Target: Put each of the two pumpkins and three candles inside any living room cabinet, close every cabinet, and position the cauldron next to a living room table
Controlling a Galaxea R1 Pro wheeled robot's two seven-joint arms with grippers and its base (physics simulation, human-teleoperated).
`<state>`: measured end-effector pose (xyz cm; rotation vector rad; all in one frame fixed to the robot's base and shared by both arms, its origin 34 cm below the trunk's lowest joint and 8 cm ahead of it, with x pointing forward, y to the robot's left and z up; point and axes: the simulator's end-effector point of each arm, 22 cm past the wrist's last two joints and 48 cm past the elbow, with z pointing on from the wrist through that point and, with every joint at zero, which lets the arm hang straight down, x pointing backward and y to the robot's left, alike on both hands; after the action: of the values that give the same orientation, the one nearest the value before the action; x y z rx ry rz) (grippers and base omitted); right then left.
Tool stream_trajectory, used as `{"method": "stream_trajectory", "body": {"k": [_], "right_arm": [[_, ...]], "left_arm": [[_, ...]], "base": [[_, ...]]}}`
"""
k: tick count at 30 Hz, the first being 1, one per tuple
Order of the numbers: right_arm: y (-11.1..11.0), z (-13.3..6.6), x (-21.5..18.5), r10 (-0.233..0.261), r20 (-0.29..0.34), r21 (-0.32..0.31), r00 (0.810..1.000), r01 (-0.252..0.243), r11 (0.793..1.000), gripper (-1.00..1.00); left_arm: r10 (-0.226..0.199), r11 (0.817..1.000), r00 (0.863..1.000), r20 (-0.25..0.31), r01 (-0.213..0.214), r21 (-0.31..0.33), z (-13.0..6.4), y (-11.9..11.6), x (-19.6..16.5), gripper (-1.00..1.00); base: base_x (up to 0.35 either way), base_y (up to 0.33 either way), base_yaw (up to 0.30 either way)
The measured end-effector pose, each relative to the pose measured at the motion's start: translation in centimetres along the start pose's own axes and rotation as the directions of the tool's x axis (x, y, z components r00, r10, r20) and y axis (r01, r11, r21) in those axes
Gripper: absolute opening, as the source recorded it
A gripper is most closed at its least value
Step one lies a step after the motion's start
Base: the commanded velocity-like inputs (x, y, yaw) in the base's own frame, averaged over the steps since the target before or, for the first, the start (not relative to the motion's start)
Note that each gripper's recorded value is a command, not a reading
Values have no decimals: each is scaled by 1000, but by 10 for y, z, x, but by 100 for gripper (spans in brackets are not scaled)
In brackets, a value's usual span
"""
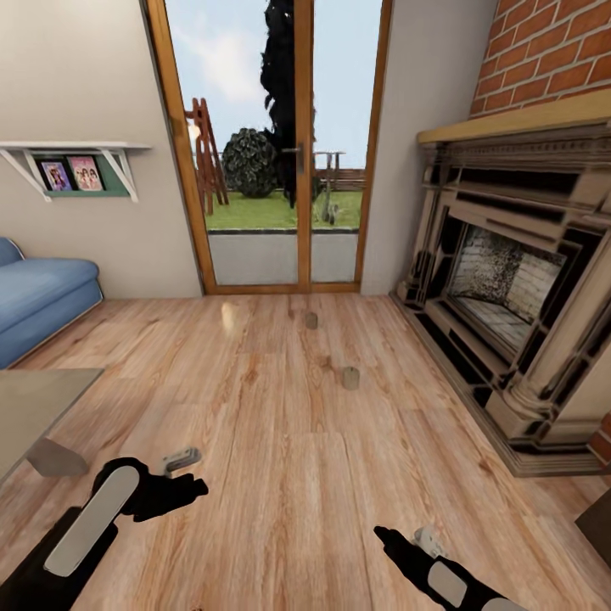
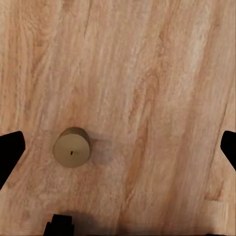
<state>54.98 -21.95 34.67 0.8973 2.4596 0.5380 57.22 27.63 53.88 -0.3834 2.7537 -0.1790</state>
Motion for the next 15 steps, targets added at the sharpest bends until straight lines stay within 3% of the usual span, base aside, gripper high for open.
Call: {"method": "stream_trajectory", "body": {"k": [7,9,10,12,15], "right_arm": [[-7,11,0,-80,28,-1,996,80,997,100],[-11,14,5,-139,18,16,990,139,990,100],[-18,16,8,-199,4,53,980,199,979,100],[-18,20,6,-244,4,90,970,243,966,100],[3,25,-8,-282,30,120,959,276,954,100]], "left_arm": [[-4,996,1000,-12,3,-84,34,12,19,100],[-3,993,1000,-10,2,-117,44,19,23,100],[-2,991,1000,-6,1,-131,47,23,24,100],[-1,991,1000,-4,1,-137,52,25,26,100],[-3,990,1000,1,3,-141,58,27,29,100]], "base": [[0,0,0],[0,0,0],[0,0,0],[0,0,0],[0,0,0]]}}
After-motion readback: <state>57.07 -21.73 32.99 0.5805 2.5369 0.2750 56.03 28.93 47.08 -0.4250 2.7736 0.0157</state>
